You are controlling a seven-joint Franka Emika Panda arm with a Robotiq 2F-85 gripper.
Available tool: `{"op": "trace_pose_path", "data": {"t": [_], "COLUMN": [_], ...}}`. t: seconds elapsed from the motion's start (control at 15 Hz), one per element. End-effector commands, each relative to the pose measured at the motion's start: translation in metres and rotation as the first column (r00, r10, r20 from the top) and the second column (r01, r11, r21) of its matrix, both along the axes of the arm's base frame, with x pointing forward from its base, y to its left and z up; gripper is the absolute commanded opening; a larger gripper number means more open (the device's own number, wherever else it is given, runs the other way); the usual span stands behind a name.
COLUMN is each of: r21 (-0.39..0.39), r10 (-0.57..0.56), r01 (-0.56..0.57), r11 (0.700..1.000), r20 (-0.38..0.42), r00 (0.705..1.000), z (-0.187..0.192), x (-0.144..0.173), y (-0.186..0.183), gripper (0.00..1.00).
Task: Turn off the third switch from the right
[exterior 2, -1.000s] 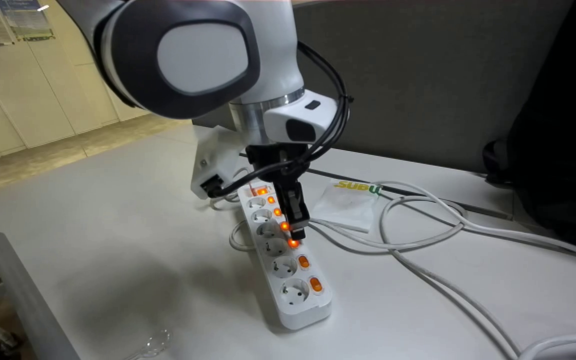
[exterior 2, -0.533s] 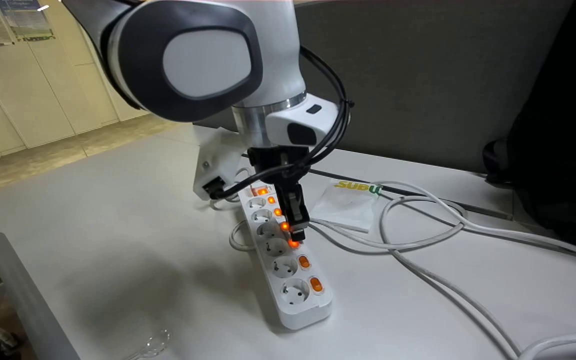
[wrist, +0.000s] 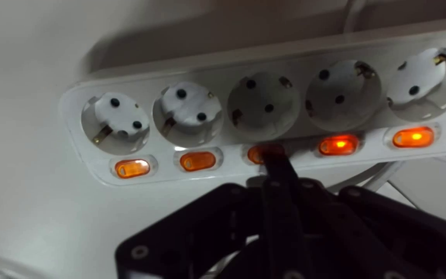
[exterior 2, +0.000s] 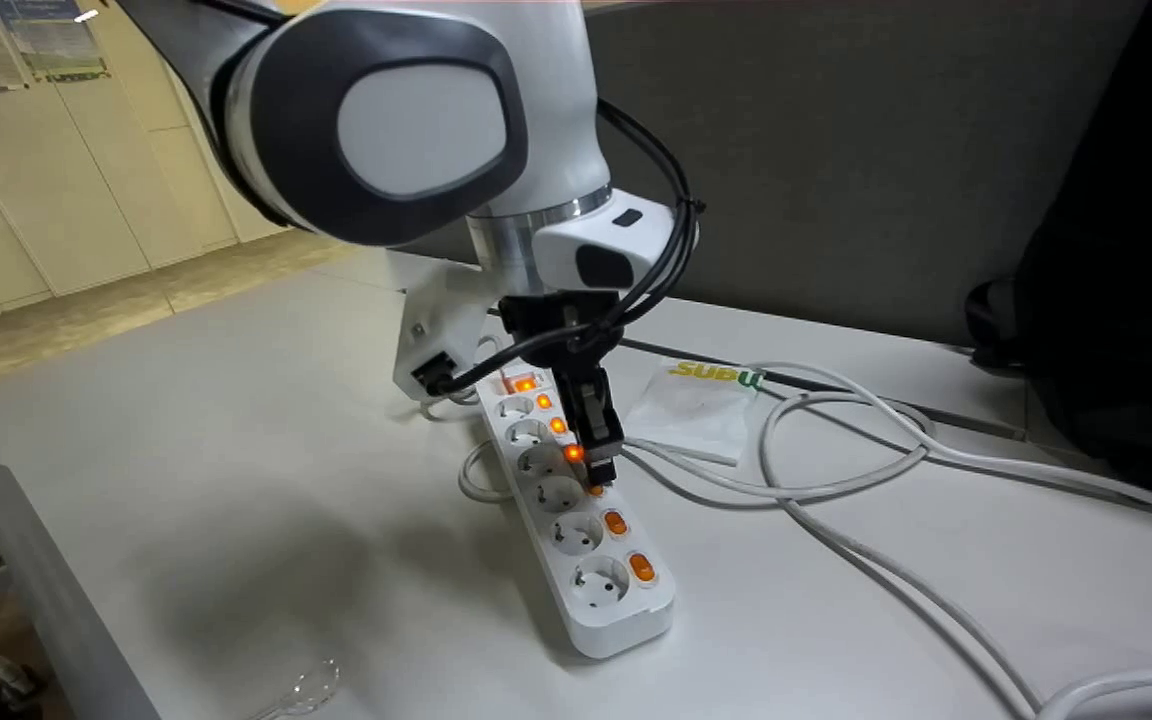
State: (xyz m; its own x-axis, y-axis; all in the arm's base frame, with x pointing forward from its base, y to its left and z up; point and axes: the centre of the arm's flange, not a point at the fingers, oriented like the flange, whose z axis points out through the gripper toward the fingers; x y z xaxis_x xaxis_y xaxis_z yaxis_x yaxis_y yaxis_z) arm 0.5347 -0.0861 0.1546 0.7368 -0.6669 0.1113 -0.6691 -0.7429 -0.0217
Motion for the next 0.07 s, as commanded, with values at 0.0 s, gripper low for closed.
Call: {"op": "trace_pose_path", "data": {"t": [0.0], "r21": [-0.003], "r10": [-0.028], "r01": [0.028], "r11": [1.000], "r20": [-0.056], "r00": [0.998], "z": [-0.0212], "x": [0.0071], "y": [0.0004], "gripper": [0.00]}}
